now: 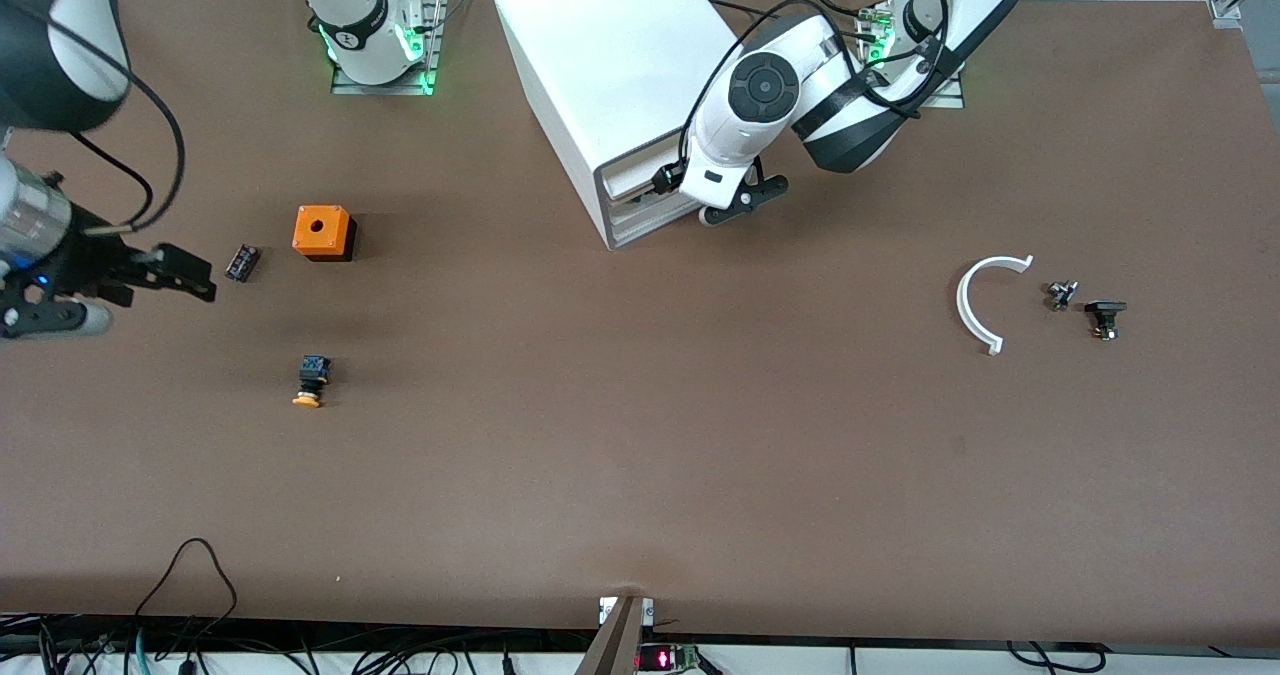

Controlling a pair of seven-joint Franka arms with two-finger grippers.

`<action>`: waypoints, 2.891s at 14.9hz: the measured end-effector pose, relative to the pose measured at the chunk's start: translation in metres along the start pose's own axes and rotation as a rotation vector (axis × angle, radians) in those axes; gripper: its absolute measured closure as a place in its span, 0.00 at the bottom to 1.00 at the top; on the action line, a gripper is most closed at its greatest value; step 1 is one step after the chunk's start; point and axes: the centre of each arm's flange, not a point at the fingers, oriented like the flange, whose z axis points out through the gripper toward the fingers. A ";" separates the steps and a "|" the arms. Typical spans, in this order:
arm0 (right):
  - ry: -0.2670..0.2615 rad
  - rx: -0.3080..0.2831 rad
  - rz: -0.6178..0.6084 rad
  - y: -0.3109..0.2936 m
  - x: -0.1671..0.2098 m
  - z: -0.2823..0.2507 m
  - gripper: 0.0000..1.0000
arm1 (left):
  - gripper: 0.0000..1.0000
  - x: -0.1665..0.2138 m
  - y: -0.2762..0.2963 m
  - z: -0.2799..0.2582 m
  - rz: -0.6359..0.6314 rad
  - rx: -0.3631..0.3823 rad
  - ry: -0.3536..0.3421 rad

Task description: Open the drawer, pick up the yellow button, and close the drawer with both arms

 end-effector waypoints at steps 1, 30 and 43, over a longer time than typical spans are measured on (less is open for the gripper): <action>-0.001 0.005 0.004 0.001 -0.008 -0.013 0.00 | 0.00 -0.001 0.000 0.001 0.003 0.001 -0.004; 0.070 0.001 0.096 -0.004 -0.068 -0.083 0.00 | 0.00 0.144 -0.079 -0.270 0.510 0.055 0.242; 0.081 0.001 0.095 -0.004 -0.070 -0.098 0.00 | 0.00 0.236 -0.236 -0.356 0.680 0.123 0.361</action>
